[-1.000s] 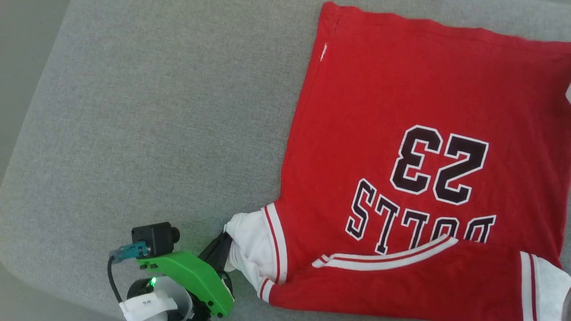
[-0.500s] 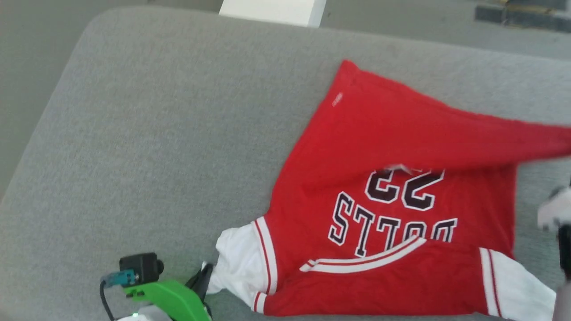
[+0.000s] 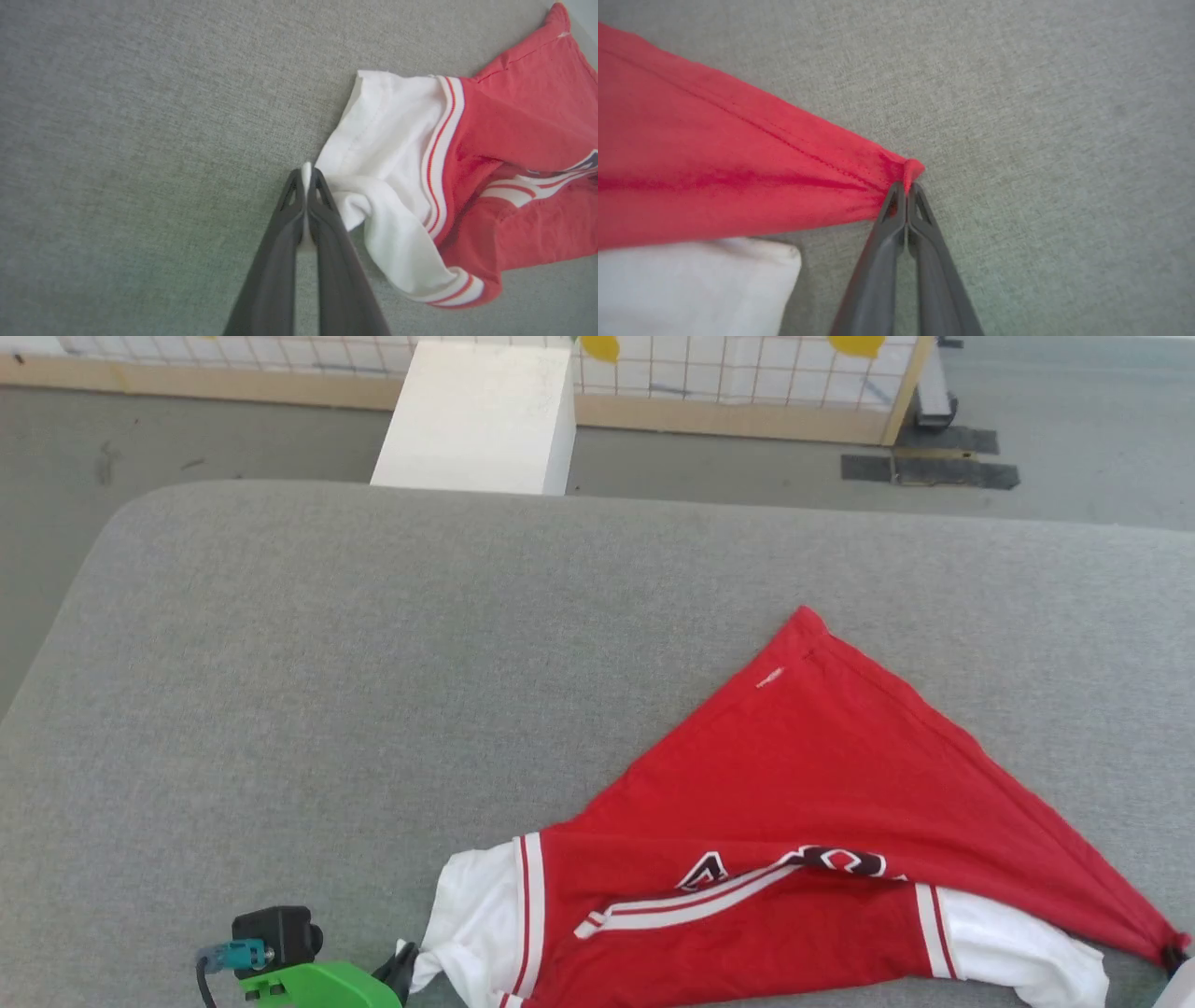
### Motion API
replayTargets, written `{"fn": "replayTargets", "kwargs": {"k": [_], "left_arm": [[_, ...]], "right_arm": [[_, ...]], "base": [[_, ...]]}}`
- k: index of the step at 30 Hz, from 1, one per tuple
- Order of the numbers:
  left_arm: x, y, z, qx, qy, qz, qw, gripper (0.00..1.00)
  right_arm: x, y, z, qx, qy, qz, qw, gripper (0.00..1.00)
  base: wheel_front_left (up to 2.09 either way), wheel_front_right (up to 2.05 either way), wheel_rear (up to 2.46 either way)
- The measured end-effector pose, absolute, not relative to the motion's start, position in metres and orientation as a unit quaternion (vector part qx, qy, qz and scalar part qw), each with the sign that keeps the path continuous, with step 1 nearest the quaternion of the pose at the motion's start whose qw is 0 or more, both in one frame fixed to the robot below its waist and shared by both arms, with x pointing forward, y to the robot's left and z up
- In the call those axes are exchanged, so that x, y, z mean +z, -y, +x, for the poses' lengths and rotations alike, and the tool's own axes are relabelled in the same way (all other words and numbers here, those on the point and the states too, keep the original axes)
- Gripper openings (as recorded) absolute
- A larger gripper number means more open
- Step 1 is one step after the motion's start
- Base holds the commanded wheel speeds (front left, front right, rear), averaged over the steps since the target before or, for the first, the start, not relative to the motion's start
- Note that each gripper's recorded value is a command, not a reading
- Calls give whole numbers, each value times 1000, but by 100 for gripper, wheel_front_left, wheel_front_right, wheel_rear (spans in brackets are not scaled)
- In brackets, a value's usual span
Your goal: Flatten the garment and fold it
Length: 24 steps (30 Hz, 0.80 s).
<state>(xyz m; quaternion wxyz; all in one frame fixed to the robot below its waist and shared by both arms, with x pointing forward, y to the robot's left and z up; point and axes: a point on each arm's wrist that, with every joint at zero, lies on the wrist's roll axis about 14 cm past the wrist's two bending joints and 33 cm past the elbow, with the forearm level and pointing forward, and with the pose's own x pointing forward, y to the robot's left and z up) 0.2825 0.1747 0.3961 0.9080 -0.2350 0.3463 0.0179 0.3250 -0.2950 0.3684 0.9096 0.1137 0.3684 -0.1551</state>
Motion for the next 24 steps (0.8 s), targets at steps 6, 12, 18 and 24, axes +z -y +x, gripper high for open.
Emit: {"fn": "replayTargets", "kwargs": {"k": [6, 12, 18, 24], "left_arm": [[398, -173, 282, 13, -344, -234, 909, 0], [397, -174, 280, 18, -348, -236, 907, 0], [395, -178, 277, 27, -349, -238, 906, 0], [393, -182, 274, 38, -350, -243, 904, 0]], "right_arm": [[365, 293, 313, -147, -421, 131, 885, 13], [395, 285, 347, -130, -323, 105, 932, 100], [463, 227, 421, -41, -139, 62, 988, 100], [494, 153, 472, 73, -51, 35, 995, 100]], "base": [[0, 0, 0], [0, 0, 0], [0, 0, 0], [0, 0, 0]]}}
